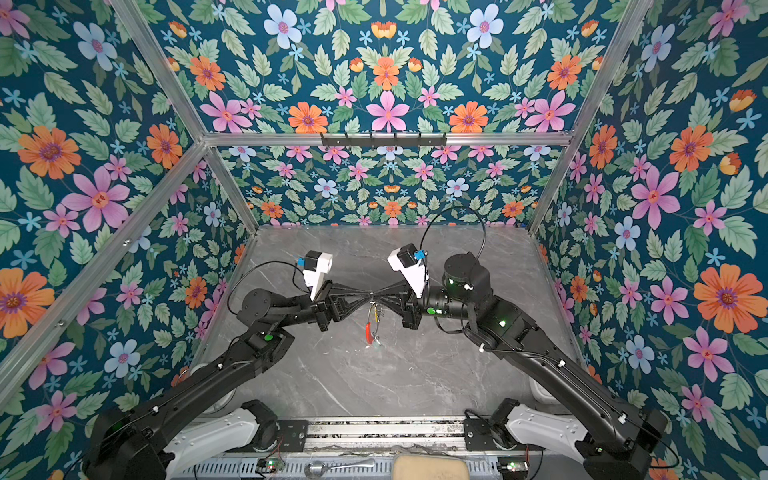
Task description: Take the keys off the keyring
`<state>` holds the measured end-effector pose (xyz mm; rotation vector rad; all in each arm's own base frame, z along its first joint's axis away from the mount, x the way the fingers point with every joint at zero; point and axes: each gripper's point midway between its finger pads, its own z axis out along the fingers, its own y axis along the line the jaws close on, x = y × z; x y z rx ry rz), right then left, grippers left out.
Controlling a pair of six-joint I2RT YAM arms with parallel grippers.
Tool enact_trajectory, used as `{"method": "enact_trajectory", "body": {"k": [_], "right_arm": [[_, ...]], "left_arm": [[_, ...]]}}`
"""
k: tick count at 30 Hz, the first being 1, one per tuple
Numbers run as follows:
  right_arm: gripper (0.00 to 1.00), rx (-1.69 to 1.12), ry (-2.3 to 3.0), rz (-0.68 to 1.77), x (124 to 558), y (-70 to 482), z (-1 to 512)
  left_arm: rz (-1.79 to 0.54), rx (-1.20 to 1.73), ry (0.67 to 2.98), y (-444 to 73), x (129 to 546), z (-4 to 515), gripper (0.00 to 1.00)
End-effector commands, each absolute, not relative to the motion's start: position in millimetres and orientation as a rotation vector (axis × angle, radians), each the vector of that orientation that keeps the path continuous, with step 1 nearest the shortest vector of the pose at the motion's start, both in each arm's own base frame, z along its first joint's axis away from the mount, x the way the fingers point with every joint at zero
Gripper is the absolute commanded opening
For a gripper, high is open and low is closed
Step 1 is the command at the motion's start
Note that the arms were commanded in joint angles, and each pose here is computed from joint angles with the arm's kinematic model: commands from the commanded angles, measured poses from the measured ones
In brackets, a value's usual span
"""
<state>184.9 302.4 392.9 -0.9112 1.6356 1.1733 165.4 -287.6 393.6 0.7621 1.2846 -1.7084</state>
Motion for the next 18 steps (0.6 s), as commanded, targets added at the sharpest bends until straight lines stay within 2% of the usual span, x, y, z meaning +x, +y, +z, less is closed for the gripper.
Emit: {"method": "enact_trajectory", "body": {"k": [1, 3, 6, 18], "right_arm": [[0.3, -0.841, 1.48, 1.218, 184.3, 300.0, 422.8], [0.36, -0.81, 1.418, 1.247, 181.7, 297.6, 432.2], [0.39, -0.78, 1.351, 1.29, 177.8, 295.1, 441.9], [0.4, -0.659, 1.258, 1.428, 184.9, 299.7, 449.7]], "left_arm": [[-1.659, 0.749, 1.132, -278.0, 161.0, 414.0, 0.0], [-1.637, 0.712, 1.093, -273.4, 162.7, 418.4, 0.0], [-1.609, 0.661, 1.033, -267.0, 165.6, 424.0, 0.0], [-1.592, 0.566, 0.85, -254.8, 163.1, 438.3, 0.0]]}}
